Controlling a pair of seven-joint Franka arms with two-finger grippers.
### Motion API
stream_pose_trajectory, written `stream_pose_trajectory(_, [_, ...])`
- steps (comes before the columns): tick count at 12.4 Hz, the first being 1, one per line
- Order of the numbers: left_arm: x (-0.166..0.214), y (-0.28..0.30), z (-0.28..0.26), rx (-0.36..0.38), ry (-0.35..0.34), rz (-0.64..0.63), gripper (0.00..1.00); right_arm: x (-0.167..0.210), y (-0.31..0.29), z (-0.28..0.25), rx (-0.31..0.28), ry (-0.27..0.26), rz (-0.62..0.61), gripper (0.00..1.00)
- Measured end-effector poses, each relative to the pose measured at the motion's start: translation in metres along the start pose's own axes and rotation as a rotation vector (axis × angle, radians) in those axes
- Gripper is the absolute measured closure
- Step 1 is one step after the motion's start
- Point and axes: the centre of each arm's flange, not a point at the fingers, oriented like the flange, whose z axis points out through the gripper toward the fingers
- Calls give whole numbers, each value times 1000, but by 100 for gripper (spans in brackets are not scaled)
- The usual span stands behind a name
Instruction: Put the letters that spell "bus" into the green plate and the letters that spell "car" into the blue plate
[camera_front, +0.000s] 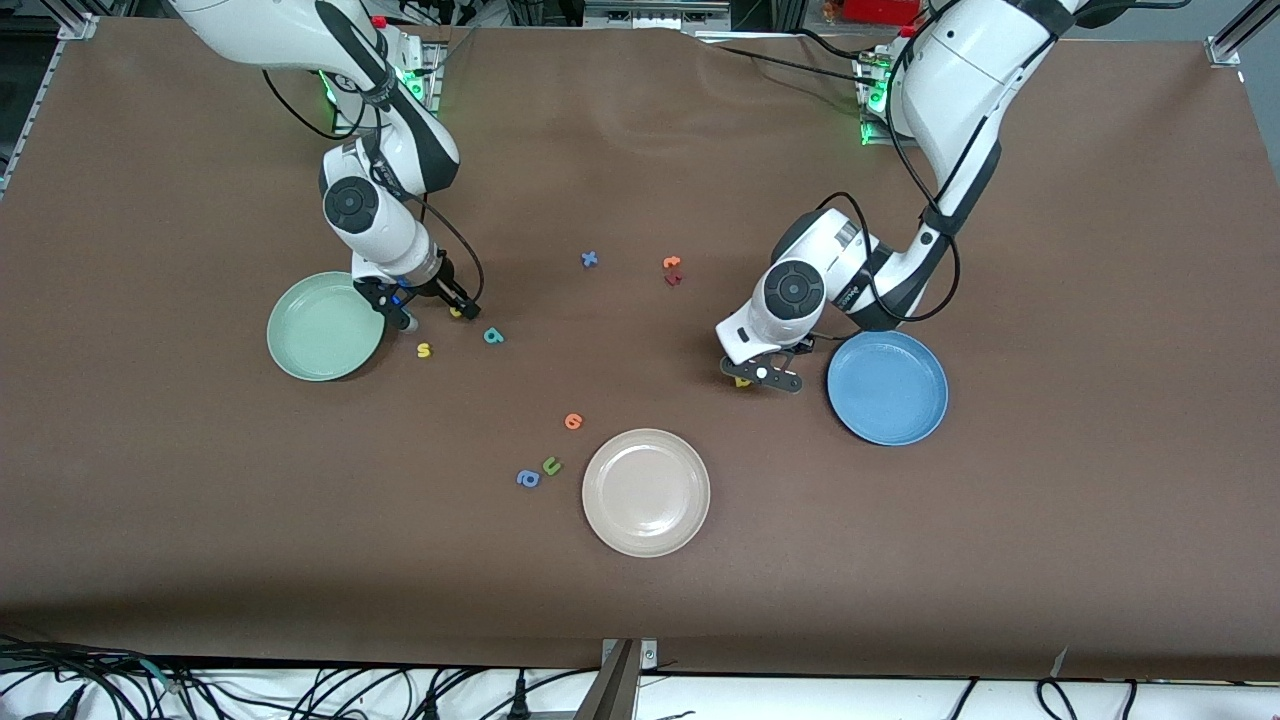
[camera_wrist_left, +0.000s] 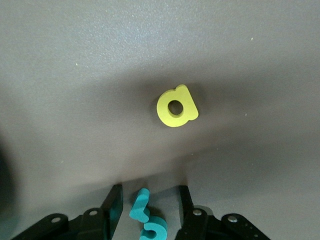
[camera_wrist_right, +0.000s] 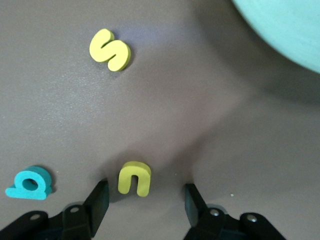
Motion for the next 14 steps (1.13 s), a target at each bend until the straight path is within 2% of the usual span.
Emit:
stream_pose_trajectory(2, [0, 2, -1, 0, 1, 3, 51, 0, 0, 0, 0, 1, -3, 32])
stream_pose_trajectory(3, [-1, 3, -1, 4, 2, 10, 58, 1, 0, -1, 2, 2, -3, 36])
stream_pose_trajectory(4, [-1, 4, -1, 14, 5, 21, 59, 1, -1, -1, 2, 3, -4, 36])
stream_pose_trajectory(6, [-2, 4, -2, 31, 2, 36, 82, 2, -3, -3, 9, 7, -5, 58])
stream_pose_trajectory(7, [-3, 4, -2, 37, -1, 39, 87, 2, -4, -6, 13, 10, -6, 70])
stream_pose_trajectory(9, [-3, 3, -1, 43, -4, 43, 88, 3, -4, -7, 13, 12, -5, 74])
stream_pose_trajectory(12, [-3, 2, -2, 46, -6, 42, 89, 3, -4, -8, 13, 14, -7, 74])
stream_pose_trajectory(14, [-1, -6, -12, 64, -7, 36, 89, 10, -2, -16, -19, 11, -23, 74])
